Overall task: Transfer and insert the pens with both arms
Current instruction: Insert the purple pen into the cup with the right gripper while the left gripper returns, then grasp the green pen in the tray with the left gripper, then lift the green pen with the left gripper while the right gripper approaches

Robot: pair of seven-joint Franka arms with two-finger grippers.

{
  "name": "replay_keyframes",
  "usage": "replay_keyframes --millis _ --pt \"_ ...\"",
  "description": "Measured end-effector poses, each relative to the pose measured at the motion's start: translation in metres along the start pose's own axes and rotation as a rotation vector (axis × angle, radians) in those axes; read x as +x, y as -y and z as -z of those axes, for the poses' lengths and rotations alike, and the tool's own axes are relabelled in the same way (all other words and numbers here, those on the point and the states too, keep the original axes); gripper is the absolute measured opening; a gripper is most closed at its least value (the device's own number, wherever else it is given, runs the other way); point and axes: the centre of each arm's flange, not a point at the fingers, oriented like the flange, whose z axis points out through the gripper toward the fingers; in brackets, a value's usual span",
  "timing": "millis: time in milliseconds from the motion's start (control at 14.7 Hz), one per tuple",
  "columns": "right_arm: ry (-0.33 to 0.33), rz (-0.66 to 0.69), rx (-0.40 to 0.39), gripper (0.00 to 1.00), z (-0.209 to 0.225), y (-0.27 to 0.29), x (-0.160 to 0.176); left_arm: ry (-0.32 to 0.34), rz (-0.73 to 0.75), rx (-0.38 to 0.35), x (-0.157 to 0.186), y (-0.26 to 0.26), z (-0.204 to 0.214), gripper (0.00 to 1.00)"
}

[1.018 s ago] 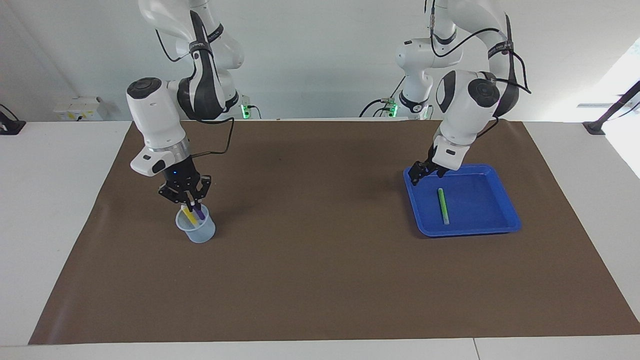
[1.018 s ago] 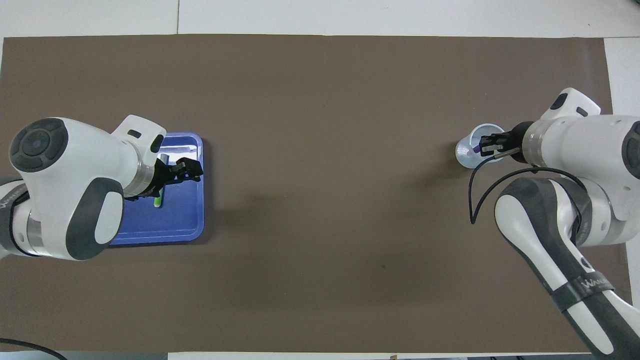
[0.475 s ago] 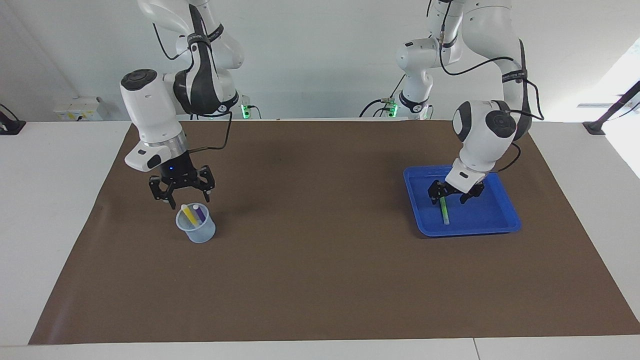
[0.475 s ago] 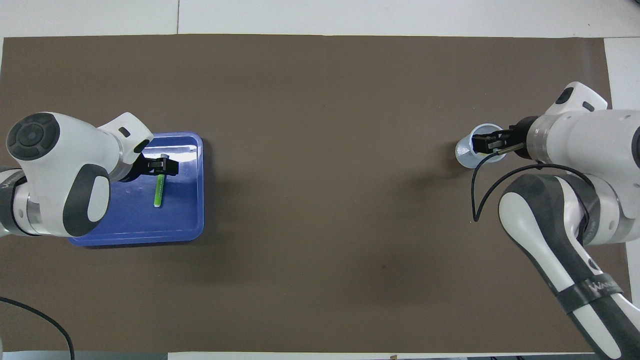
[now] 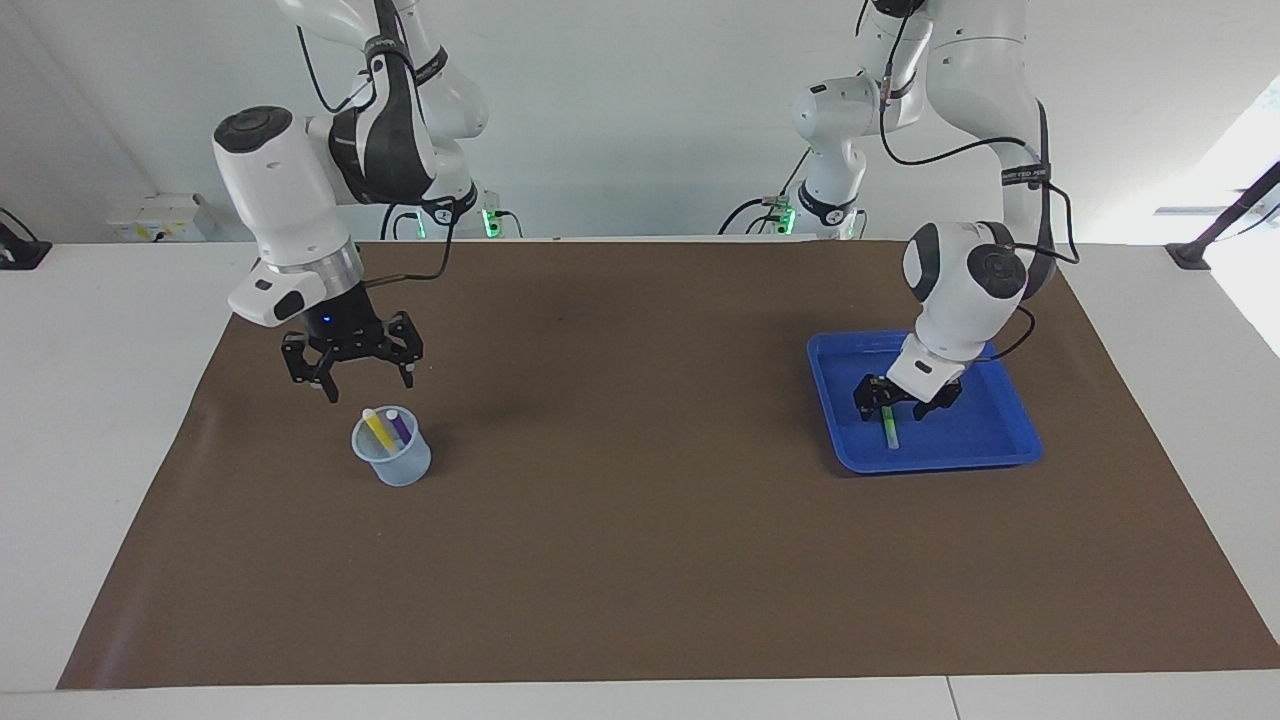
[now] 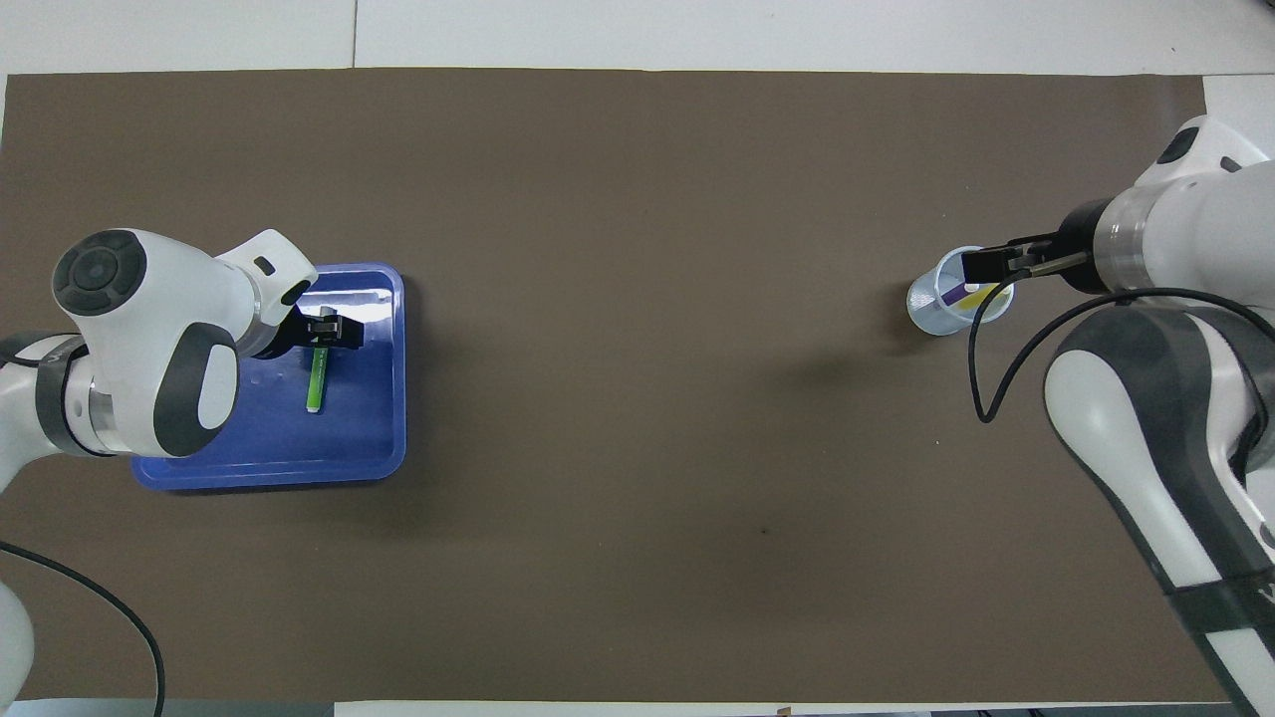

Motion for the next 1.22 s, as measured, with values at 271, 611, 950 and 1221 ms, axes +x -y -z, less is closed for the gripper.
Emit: replay_keyframes --millis 271,611,950,1221 --pt "0.059 -0.066 -0.023 1.0 0.039 0.001 -0.005 -0.003 0.007 0.0 0.001 0.006 0.001 0.28" --pt "0.081 -0.069 -0.027 1.0 0.044 0.007 -0.008 -0.004 0.01 0.0 0.001 0.008 0.002 0.17" --pt "0.086 -0.091 -0.022 1.0 0.041 0.055 -0.012 0.054 0.113 -0.007 0.016 0.016 0.034 0.17" --pt "0.086 -0.078 -0.021 1.0 0.041 0.066 -0.013 0.13 0.361 -0.121 0.031 0.009 0.086 0.17"
